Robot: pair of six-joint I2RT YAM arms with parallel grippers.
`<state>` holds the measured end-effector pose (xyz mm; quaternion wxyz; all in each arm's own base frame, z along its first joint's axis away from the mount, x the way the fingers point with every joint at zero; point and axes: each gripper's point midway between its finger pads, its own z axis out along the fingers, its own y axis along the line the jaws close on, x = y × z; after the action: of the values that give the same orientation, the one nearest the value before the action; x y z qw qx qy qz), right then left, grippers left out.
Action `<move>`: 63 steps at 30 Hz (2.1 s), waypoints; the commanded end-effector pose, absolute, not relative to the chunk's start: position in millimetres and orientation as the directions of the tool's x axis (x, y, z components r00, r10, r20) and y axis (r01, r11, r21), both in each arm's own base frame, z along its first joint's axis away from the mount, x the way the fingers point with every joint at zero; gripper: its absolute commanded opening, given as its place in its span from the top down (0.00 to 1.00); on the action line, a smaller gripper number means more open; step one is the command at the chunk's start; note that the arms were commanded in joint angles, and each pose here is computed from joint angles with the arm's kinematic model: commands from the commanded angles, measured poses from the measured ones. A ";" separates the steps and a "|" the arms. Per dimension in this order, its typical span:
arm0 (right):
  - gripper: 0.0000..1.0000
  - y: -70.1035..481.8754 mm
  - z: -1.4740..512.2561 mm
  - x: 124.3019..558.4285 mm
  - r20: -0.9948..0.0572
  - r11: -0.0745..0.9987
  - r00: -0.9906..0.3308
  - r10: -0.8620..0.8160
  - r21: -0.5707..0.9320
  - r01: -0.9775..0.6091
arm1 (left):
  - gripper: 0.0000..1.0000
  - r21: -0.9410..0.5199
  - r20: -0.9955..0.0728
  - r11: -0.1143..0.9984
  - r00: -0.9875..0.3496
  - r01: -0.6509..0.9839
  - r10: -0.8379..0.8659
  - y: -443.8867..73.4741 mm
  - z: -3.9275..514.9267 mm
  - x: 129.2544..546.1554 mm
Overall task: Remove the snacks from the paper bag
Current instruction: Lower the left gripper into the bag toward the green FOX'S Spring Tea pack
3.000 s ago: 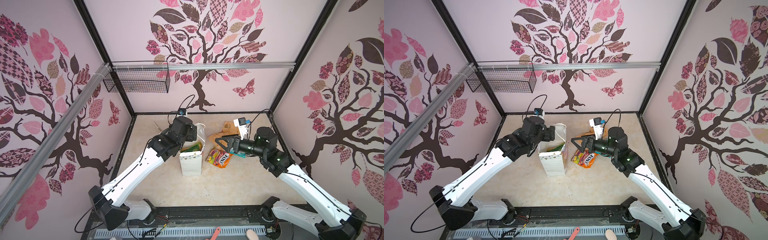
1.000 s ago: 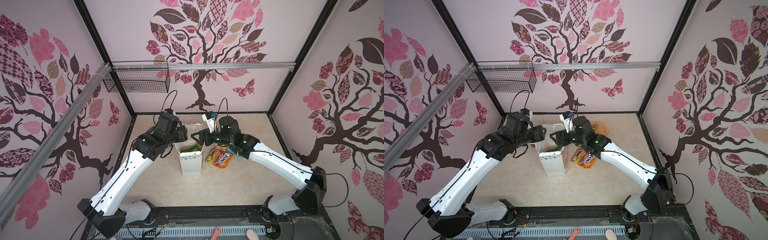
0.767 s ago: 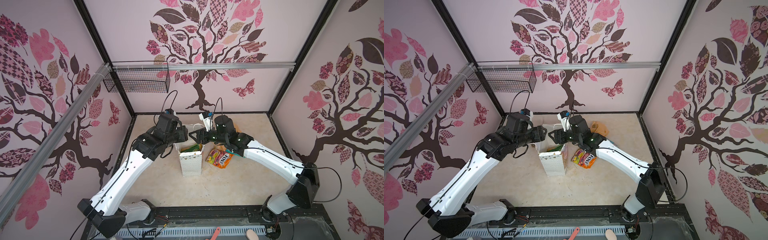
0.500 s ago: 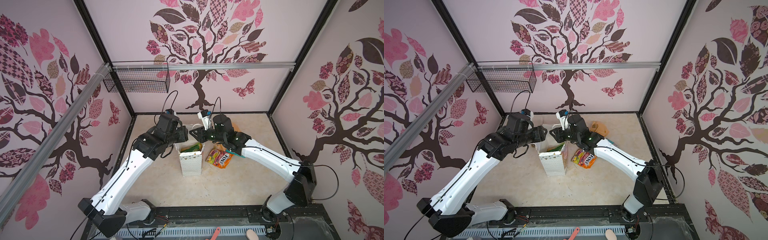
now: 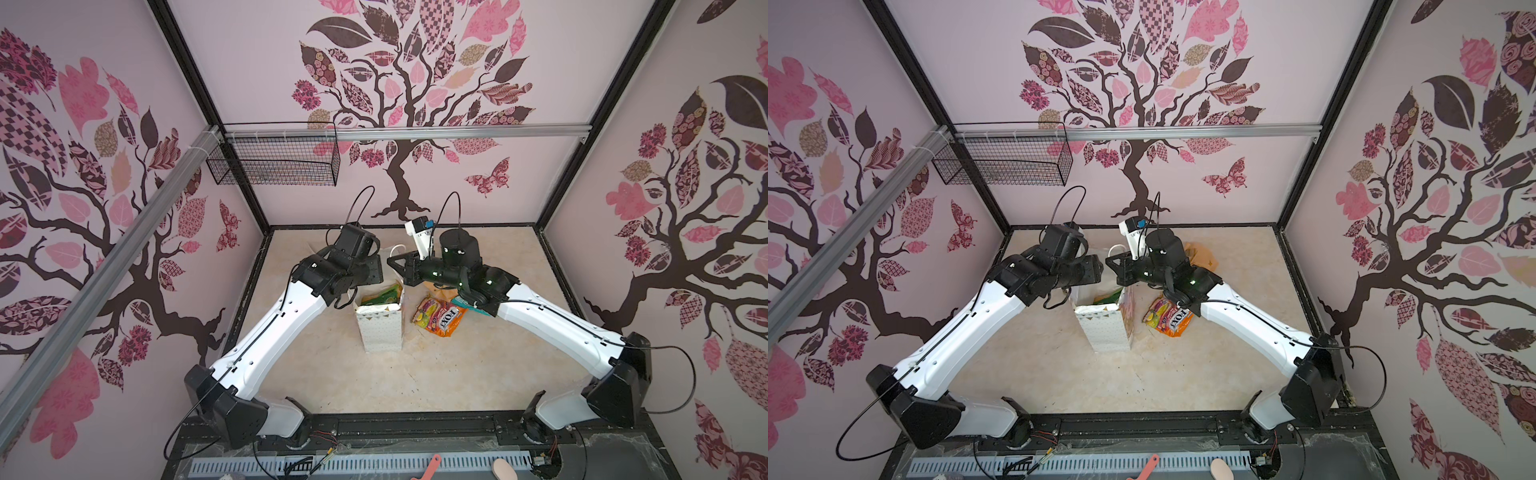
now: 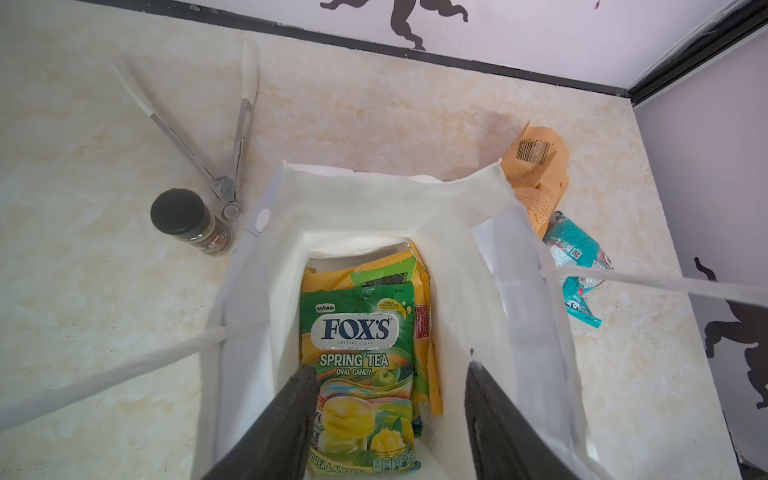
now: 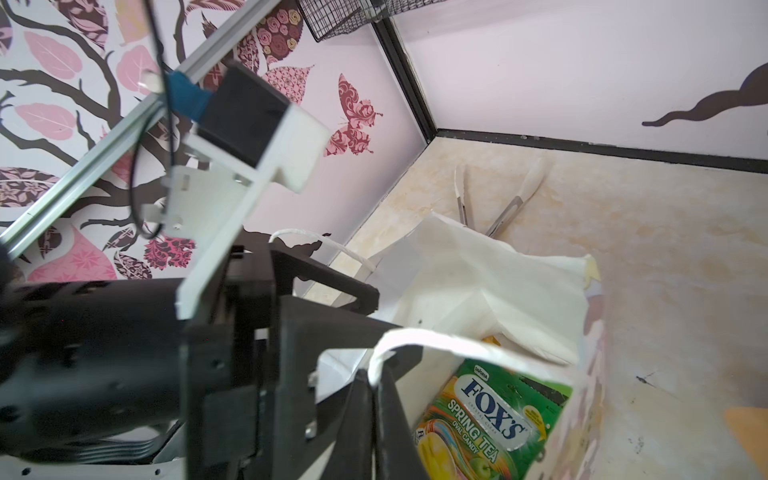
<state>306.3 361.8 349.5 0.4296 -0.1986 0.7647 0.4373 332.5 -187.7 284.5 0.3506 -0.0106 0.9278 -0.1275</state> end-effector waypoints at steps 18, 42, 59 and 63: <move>0.98 339.6 375.5 285.8 -0.869 0.529 -0.480 0.117 0.464 -0.711 | 0.44 -0.203 -0.395 0.975 -0.919 0.087 -0.001 -210.1 187.9 311.5; 0.98 336.7 376.3 282.4 -0.869 0.528 -0.481 0.118 0.465 -0.711 | 0.31 -0.104 -0.225 0.985 -0.968 0.136 0.110 -218.2 94.1 297.2; 0.98 335.7 373.2 281.2 -0.867 0.528 -0.485 0.113 0.466 -0.710 | 0.14 -0.027 -0.091 0.991 -0.987 0.132 0.129 -199.1 19.2 270.9; 0.98 335.7 372.2 281.5 -0.866 0.530 -0.487 0.112 0.466 -0.708 | 0.19 -0.034 -0.079 0.991 -0.989 0.128 0.125 -200.2 7.1 269.1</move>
<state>291.3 337.8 344.0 0.4437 -0.1911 0.7668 0.4226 301.6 -217.2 63.0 0.1207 0.0571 0.9893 -0.0595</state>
